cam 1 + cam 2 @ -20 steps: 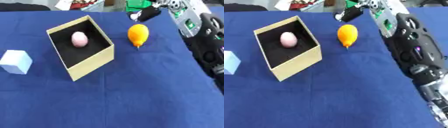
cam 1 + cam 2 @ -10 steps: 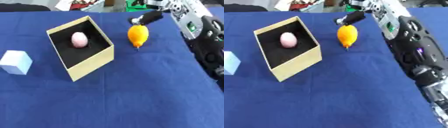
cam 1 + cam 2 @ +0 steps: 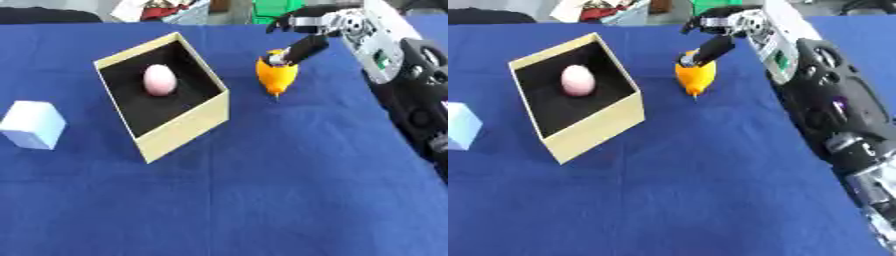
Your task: Pick up objects on the table and place them in the box.
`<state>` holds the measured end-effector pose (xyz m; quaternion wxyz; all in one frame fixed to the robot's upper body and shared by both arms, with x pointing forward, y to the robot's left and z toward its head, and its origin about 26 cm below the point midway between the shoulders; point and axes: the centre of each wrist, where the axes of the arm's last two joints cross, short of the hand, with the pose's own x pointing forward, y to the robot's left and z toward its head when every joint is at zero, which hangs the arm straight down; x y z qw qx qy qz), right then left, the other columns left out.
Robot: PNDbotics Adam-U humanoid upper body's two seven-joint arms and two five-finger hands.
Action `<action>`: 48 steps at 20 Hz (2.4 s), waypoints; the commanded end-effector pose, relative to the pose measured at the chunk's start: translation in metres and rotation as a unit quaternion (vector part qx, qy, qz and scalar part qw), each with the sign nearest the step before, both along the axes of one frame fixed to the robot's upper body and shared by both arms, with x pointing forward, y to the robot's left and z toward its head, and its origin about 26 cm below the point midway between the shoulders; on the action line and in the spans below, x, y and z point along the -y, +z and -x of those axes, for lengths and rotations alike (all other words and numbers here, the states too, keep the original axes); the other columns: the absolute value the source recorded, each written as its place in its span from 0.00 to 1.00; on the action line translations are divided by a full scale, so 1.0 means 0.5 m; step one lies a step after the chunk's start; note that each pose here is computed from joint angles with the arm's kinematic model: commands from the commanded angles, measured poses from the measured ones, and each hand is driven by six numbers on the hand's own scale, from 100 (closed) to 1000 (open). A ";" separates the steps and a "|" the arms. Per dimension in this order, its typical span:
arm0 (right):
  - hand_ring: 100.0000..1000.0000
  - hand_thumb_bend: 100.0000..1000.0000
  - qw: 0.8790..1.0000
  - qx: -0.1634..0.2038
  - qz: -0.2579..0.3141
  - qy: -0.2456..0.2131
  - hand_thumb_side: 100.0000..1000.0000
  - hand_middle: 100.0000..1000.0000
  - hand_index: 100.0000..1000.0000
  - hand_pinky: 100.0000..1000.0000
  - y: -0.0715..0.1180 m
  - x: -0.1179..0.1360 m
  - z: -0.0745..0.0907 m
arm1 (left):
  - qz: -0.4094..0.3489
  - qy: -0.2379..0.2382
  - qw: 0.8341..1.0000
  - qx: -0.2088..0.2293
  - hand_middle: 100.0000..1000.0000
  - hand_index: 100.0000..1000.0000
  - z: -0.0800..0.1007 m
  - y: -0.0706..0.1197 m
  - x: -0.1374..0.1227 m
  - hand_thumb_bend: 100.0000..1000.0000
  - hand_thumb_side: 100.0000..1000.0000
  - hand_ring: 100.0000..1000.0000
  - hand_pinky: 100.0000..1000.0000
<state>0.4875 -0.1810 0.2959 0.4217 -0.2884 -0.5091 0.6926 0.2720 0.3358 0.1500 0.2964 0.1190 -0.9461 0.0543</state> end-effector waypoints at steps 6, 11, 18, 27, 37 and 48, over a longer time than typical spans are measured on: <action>1.00 0.19 1.000 -0.005 0.016 -0.014 0.56 1.00 1.00 1.00 0.009 0.031 -0.009 | -0.012 0.003 1.000 0.011 0.65 0.78 0.005 0.015 -0.004 0.28 0.98 0.61 0.70; 1.00 0.15 1.000 -0.008 0.016 -0.017 0.50 1.00 1.00 1.00 0.004 0.035 -0.012 | -0.012 0.002 1.000 0.010 0.65 0.78 0.005 0.015 -0.003 0.27 0.98 0.61 0.70; 1.00 0.12 1.000 -0.002 0.012 -0.028 0.41 1.00 1.00 0.99 -0.001 0.037 -0.014 | -0.013 0.001 1.000 0.011 0.64 0.78 0.004 0.016 -0.002 0.26 0.97 0.62 0.70; 1.00 0.20 0.999 0.027 0.016 -0.044 0.34 1.00 1.00 0.94 -0.008 0.025 -0.016 | -0.014 -0.001 1.000 0.009 0.64 0.78 0.003 0.016 -0.001 0.26 0.97 0.61 0.70; 1.00 0.29 0.994 0.089 0.020 -0.058 0.17 0.92 0.85 0.80 -0.010 0.004 -0.015 | -0.013 -0.003 1.000 0.009 0.64 0.78 0.003 0.016 0.001 0.24 0.96 0.61 0.70; 0.99 0.00 0.994 0.084 0.004 -0.074 0.00 0.83 0.78 0.76 -0.021 -0.002 -0.018 | -0.013 -0.004 1.000 0.006 0.64 0.78 0.003 0.015 0.001 0.22 0.95 0.61 0.70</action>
